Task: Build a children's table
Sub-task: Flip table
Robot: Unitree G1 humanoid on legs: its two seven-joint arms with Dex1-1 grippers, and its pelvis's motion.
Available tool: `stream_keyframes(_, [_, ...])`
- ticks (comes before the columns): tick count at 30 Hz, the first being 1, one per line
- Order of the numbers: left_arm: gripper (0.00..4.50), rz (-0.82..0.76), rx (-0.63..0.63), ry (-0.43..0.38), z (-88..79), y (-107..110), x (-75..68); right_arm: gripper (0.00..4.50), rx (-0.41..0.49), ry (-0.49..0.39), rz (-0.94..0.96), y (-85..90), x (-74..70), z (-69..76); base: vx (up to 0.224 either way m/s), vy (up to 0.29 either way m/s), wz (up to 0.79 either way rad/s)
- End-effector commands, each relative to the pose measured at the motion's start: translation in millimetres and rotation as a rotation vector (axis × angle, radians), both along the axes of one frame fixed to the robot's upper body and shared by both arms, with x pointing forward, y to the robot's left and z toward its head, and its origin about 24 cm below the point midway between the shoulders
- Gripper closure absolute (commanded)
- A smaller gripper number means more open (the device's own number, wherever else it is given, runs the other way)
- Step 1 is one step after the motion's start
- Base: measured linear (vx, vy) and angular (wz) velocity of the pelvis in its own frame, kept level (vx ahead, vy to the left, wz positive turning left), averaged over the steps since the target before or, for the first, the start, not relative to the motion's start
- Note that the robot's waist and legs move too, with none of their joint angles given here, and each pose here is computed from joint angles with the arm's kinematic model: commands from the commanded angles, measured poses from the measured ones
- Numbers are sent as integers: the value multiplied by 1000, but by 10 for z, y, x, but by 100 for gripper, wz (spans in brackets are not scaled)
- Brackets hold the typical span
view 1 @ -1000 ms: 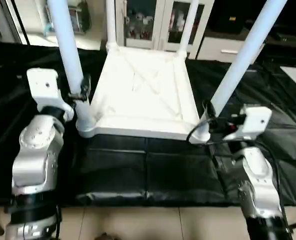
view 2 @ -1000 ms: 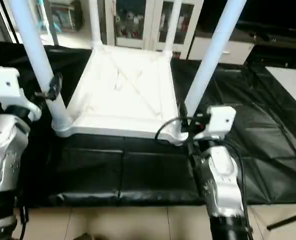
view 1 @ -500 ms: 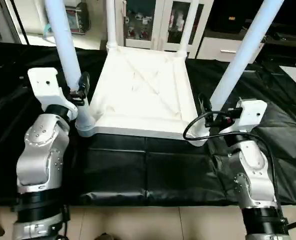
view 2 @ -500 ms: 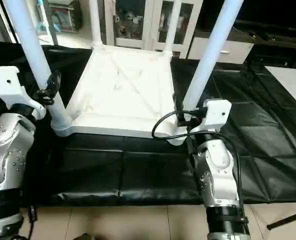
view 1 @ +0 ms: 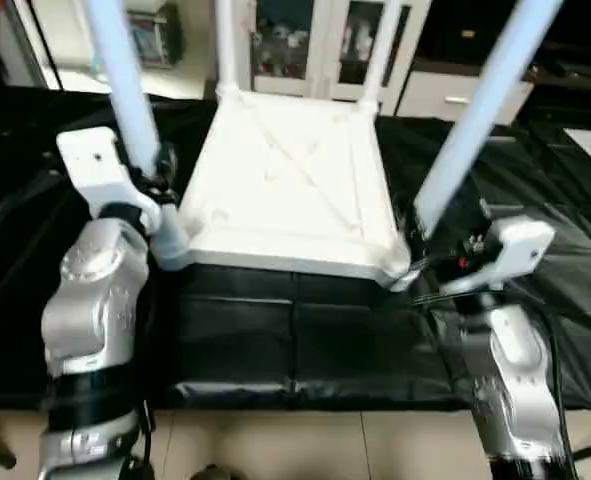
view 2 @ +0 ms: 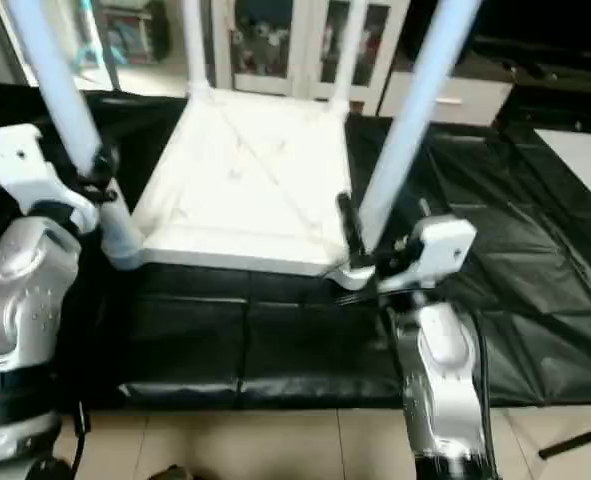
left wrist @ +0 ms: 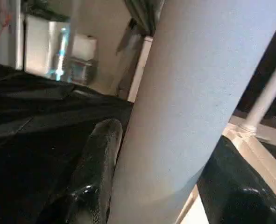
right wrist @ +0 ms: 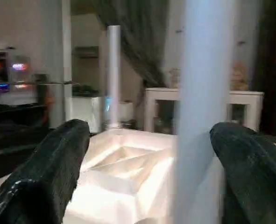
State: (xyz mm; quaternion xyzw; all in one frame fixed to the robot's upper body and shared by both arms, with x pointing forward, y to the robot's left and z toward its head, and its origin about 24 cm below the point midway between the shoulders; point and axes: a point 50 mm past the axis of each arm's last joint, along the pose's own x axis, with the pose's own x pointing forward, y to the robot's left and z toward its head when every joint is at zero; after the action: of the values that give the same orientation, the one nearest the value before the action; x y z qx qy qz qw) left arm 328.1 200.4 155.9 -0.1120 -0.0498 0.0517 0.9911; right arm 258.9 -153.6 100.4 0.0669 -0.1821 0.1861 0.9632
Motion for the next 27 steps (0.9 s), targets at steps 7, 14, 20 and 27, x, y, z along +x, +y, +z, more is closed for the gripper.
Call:
stream_keyframes(7, [236,-11,-343,25,-34,-136,98,0,16,249,154,149,21,-263,0,0,0])
stream_keyframes(14, [236,-34,-406,36,-45,-240,95,0,219,471,-23,-5,245,-505,0,0,0])
stream_keyframes(20, [236,-37,-419,41,-60,-261,79,0,395,448,115,116,397,-422,0,0,0])
stream_keyframes(27, [236,-46,-438,47,-72,-302,79,0,569,418,336,278,636,-283,0,0,0])
